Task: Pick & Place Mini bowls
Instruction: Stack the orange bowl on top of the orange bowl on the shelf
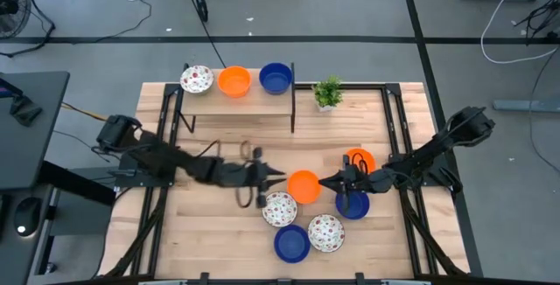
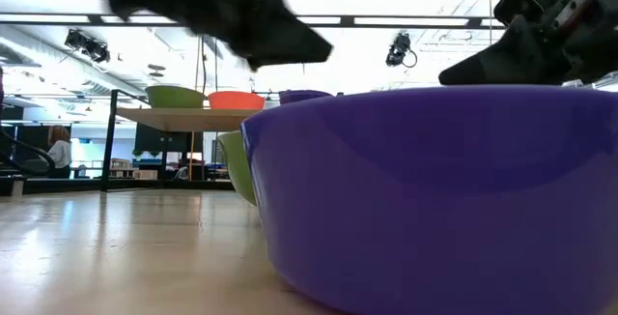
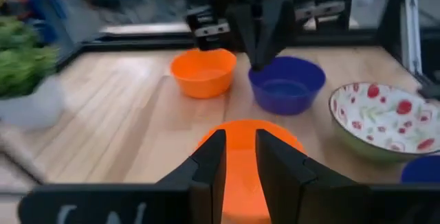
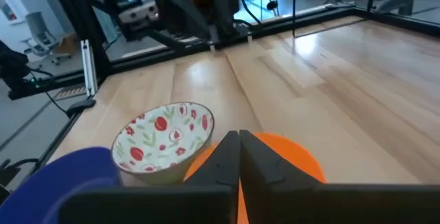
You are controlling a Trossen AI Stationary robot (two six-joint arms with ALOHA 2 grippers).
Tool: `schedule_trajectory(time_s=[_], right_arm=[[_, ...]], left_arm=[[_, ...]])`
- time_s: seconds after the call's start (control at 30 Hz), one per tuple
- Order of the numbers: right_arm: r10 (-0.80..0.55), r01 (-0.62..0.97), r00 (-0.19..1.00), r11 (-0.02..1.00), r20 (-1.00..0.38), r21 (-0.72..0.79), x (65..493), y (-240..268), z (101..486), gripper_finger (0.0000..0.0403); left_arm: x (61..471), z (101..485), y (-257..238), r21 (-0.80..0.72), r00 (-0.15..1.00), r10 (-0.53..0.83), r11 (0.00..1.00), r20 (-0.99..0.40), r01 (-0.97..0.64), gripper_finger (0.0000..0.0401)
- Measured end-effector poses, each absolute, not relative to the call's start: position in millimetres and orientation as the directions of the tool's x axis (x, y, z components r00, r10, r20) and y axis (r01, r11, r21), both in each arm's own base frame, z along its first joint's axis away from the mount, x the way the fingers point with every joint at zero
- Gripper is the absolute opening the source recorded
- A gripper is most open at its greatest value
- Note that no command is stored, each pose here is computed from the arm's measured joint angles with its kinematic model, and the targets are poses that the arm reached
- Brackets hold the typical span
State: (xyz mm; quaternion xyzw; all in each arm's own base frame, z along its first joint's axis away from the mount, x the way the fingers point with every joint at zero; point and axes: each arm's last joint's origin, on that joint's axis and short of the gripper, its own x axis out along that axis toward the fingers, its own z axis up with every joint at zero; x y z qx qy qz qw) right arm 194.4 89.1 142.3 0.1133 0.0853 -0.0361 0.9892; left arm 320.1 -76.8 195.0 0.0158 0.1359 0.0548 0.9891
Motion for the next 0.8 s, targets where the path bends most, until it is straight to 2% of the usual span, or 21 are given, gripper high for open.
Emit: schedule_trajectory(time_s=[0.17, 0.3, 0.47, 0.63, 0.8], right_arm=[[-0.028, 0.065, 0.984, 0.977, -0.178, 0.203, 192, 94, 142, 0.0006], [-0.017, 0.053, 0.984, 0.979, -0.179, 0.199, 191, 96, 142, 0.0008], [-0.017, 0.054, 0.983, 0.979, -0.182, 0.199, 191, 96, 142, 0.0008], [-0.018, 0.056, 0.982, 0.978, -0.186, 0.203, 191, 96, 141, 0.0009], [-0.018, 0.057, 0.982, 0.976, -0.186, 0.208, 191, 96, 141, 0.0007]], left_arm=[[358, 207, -64, 0.113, 0.902, -0.05, 0.988, -0.429, 0.108, 0.0083], [378, 202, -65, 0.175, 0.796, -0.149, 0.936, -0.587, 0.304, 0.0095], [396, 188, -65, 0.284, 0.708, -0.084, 0.878, -0.702, 0.386, 0.0139], [404, 180, -56, 0.33, 0.651, -0.041, 0.837, -0.758, 0.437, 0.0193], [402, 180, -45, 0.368, 0.581, -0.014, 0.761, -0.814, 0.534, 0.0216]])
